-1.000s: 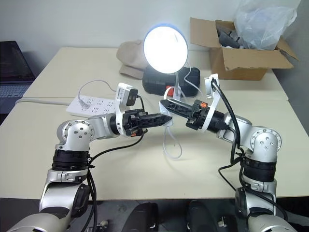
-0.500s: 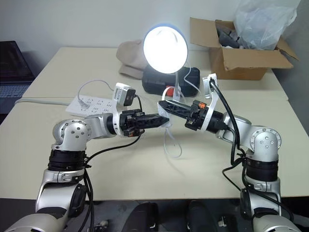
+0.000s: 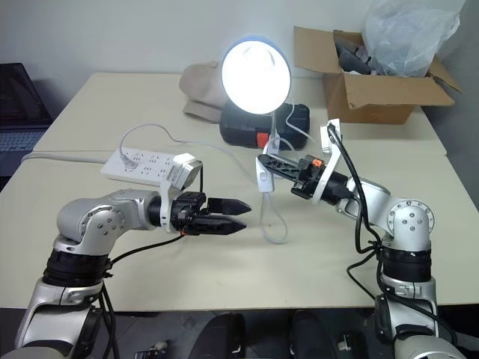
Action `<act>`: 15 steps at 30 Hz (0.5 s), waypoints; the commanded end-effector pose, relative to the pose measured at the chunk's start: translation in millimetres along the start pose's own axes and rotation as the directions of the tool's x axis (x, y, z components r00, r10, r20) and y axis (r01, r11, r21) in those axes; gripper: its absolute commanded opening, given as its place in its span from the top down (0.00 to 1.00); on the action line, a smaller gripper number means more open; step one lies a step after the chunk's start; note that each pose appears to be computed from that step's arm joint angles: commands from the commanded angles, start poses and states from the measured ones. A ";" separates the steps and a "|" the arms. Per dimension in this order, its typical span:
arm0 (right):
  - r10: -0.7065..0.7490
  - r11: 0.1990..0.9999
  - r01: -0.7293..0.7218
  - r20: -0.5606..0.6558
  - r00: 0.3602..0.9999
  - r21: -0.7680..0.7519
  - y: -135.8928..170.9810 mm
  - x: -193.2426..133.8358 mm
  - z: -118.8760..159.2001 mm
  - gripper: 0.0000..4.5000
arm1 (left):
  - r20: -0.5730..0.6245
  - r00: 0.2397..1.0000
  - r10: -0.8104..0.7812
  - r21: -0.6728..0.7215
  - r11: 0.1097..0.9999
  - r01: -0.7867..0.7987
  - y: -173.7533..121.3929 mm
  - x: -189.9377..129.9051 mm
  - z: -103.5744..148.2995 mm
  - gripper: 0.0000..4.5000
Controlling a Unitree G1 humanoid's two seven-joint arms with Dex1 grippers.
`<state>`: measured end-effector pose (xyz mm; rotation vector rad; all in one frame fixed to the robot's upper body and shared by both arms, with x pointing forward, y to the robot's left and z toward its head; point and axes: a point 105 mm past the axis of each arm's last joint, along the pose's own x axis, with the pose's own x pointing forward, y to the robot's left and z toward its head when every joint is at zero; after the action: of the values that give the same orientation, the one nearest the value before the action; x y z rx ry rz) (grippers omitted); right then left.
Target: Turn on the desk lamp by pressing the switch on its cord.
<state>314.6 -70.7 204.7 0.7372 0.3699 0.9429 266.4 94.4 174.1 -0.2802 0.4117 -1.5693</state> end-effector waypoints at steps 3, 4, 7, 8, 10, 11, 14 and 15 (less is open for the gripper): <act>-0.151 0.988 0.149 -0.037 0.988 -0.050 -28.4 2.2 -9.9 0.92 | -0.007 1.000 0.004 0.079 0.997 -0.004 -16.1 -5.6 -0.4 0.00; -0.164 0.986 0.162 -0.036 0.986 -0.049 -32.5 2.8 -10.2 0.92 | -0.010 1.000 0.004 0.080 0.997 -0.003 -17.9 -5.7 -1.7 0.00; -0.244 0.968 0.238 -0.059 0.968 -0.084 -51.2 5.1 -15.8 0.92 | -0.038 0.999 0.003 0.090 0.996 0.001 -23.5 -5.0 -9.0 0.00; -0.264 0.962 0.258 -0.063 0.963 -0.091 -56.3 6.0 -16.9 0.92 | -0.041 0.999 0.004 0.091 0.996 0.000 -24.4 -4.8 -10.5 0.00; -0.294 0.952 0.287 -0.065 0.953 -0.104 -64.2 7.8 -17.7 0.92 | -0.050 0.999 0.011 0.093 0.996 -0.006 -25.2 -5.2 -13.4 0.00; -0.323 0.942 0.315 -0.066 0.944 -0.113 -70.7 8.2 -18.3 0.92 | -0.052 0.999 0.015 0.092 0.996 -0.010 -25.5 -5.5 -14.9 0.00; -0.402 0.911 0.392 -0.062 0.913 -0.129 -87.5 7.0 -18.9 0.92 | -0.058 0.998 0.027 0.093 0.995 -0.022 -25.8 -6.2 -18.4 0.00; -0.421 0.902 0.411 -0.060 0.905 -0.131 -91.5 6.2 -18.7 0.92 | -0.056 0.998 0.030 0.092 0.995 -0.024 -25.8 -6.4 -18.6 0.00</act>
<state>354.6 -87.1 122.6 0.5035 0.5507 0.6172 237.4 103.4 160.7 -0.1946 0.4346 -1.5615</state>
